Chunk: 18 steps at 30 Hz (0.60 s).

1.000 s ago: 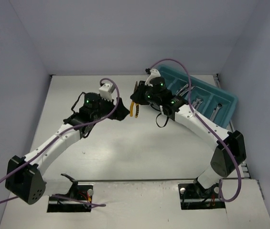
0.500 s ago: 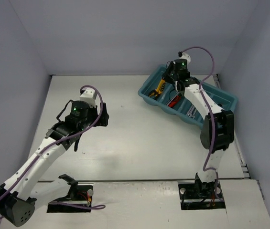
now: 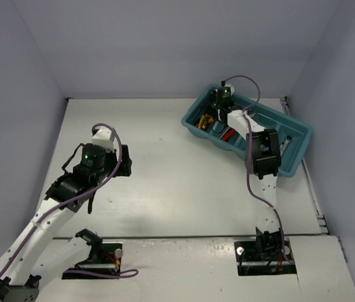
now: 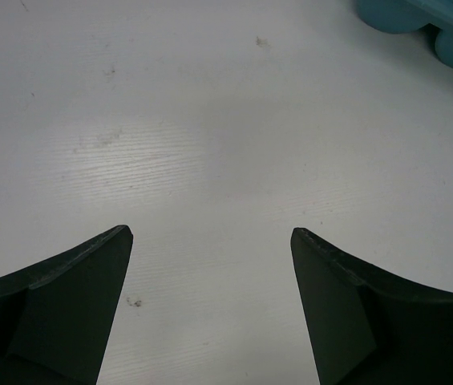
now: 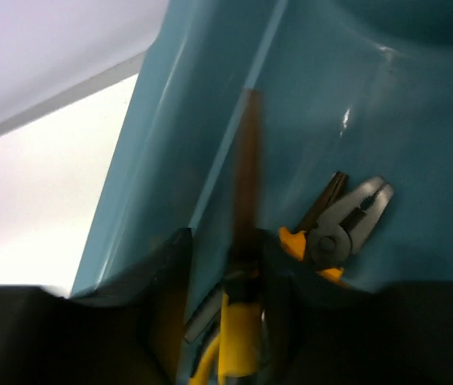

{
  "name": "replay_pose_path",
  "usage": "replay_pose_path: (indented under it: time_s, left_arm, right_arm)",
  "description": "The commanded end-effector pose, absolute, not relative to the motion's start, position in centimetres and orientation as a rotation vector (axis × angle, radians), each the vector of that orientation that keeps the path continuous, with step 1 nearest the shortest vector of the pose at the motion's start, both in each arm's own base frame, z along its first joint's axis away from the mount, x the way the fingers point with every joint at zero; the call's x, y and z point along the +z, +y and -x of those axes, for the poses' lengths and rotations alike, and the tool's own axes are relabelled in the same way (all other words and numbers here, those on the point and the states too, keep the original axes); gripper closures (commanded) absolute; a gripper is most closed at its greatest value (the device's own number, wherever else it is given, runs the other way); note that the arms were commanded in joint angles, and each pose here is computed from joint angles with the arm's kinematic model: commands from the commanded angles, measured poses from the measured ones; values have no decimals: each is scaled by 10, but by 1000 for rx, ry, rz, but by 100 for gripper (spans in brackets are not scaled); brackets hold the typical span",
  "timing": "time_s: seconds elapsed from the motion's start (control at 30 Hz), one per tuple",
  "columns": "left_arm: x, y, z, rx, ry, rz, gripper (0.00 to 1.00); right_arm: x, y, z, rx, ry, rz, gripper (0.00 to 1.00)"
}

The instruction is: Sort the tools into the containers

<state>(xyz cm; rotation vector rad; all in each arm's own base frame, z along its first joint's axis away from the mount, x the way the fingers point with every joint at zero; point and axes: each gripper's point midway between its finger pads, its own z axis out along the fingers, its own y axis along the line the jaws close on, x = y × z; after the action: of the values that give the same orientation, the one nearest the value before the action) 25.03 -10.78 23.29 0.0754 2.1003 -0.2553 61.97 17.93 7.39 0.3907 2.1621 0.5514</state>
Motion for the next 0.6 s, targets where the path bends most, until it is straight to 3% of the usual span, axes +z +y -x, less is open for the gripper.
replay_pose_path:
  time_s: [0.0, 0.23, 0.57]
  left_arm:
    - [246, -106, -256, -246, 2055, -65, 22]
    - [248, -110, -261, -247, 2064, -71, 22]
    - [275, -93, -267, -172, 2018, 41, 22]
  right_arm:
    - [171, 176, -649, 619, 1907, -330, 43]
    - [216, 133, -631, 446, 1855, -277, 24]
    - [316, 79, -542, 184, 1741, -197, 17]
